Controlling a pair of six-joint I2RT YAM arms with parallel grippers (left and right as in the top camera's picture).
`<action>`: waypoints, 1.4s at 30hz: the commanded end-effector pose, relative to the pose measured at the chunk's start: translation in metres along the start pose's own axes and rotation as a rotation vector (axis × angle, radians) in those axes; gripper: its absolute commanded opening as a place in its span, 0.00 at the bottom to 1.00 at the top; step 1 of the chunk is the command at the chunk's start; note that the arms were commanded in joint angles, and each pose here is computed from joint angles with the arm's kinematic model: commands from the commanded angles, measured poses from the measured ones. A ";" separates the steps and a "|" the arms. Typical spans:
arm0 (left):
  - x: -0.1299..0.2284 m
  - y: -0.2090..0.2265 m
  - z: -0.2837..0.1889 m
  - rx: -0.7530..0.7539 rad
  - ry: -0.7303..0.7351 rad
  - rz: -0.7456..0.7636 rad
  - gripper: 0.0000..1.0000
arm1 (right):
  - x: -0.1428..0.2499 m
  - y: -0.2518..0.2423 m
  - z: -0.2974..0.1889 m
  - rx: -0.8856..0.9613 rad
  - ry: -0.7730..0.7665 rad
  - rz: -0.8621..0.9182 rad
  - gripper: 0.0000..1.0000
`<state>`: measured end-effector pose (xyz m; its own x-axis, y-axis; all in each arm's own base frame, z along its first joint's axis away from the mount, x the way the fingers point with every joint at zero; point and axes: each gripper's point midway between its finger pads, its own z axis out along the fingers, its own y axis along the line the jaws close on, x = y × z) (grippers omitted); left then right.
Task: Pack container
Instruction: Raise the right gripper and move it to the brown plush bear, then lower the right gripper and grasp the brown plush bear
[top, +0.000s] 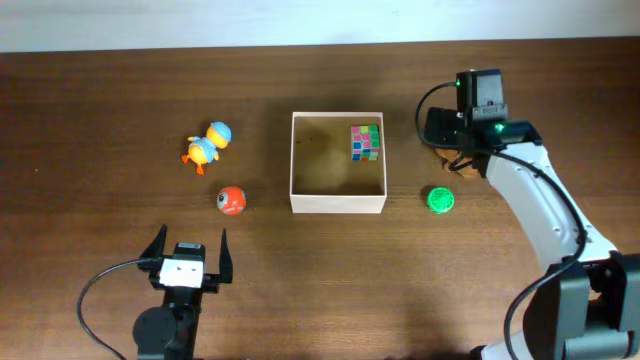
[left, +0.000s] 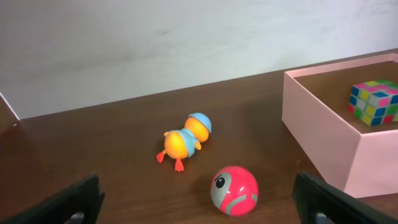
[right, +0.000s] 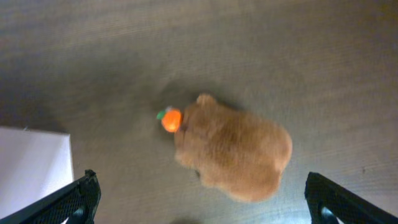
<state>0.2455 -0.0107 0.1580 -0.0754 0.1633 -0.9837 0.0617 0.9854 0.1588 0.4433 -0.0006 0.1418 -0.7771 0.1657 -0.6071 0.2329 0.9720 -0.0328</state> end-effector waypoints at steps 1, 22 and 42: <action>0.001 0.001 0.000 -0.008 -0.001 0.013 0.99 | 0.004 -0.016 0.014 0.025 -0.013 -0.054 0.99; 0.001 0.001 0.000 -0.008 -0.001 0.013 0.99 | 0.034 -0.030 0.064 -0.058 0.101 -0.079 0.87; 0.001 0.001 0.000 -0.008 -0.001 0.013 0.99 | 0.050 -0.024 0.083 -0.077 0.151 -0.029 0.52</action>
<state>0.2455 -0.0107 0.1580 -0.0754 0.1633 -0.9837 0.0617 0.9854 0.1588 0.4519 -0.0339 0.0614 -0.8450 0.1389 -0.5164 0.1690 0.9855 -0.0115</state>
